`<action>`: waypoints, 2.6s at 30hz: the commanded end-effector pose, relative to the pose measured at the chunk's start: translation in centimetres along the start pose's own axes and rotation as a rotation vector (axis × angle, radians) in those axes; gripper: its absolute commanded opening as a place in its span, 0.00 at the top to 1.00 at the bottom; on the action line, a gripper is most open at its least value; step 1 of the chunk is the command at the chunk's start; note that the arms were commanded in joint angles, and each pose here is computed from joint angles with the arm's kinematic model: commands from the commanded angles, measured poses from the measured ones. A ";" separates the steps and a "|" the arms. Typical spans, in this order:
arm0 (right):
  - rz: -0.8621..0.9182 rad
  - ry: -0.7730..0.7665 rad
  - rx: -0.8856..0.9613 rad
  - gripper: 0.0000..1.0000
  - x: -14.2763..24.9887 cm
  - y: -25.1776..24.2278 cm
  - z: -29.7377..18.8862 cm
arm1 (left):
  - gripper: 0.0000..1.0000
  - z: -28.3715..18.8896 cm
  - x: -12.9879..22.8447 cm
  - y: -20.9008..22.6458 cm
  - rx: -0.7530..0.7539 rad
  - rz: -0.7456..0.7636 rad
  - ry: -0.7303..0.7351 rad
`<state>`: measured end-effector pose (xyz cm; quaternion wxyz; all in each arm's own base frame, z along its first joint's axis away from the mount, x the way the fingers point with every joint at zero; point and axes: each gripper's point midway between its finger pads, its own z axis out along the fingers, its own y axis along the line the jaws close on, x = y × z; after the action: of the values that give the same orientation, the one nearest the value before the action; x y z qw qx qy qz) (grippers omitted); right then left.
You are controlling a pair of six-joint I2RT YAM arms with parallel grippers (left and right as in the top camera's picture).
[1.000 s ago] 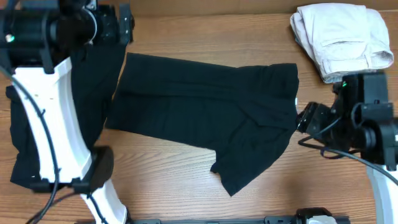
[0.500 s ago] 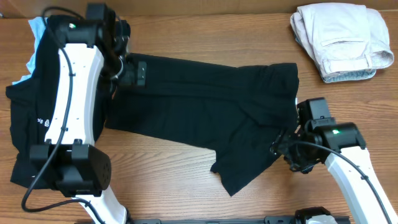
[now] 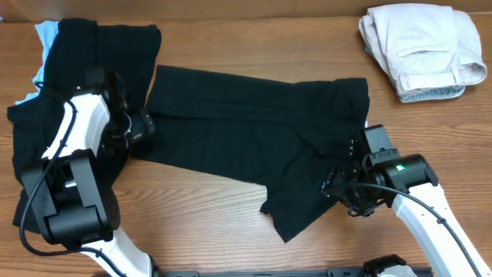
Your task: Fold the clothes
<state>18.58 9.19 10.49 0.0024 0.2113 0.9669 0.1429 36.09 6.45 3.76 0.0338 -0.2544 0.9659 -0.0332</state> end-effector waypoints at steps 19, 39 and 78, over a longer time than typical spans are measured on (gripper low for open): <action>-0.022 0.026 0.007 0.28 -0.1 0.6 1.0 | 0.35 3.4 2.4 2.2 -0.084 -0.185 0.013; -0.078 0.111 0.057 0.30 3.7 1.8 4.0 | 0.96 3.4 0.7 2.0 -0.077 -0.183 -0.061; -0.023 0.277 0.336 0.96 10.4 -1.6 11.9 | 0.96 3.3 1.9 2.5 -0.103 -0.146 -0.009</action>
<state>9.12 17.33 -0.26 -0.1739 0.1421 0.9730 0.0540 33.80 7.37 0.11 0.0253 -0.3562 0.9340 0.0061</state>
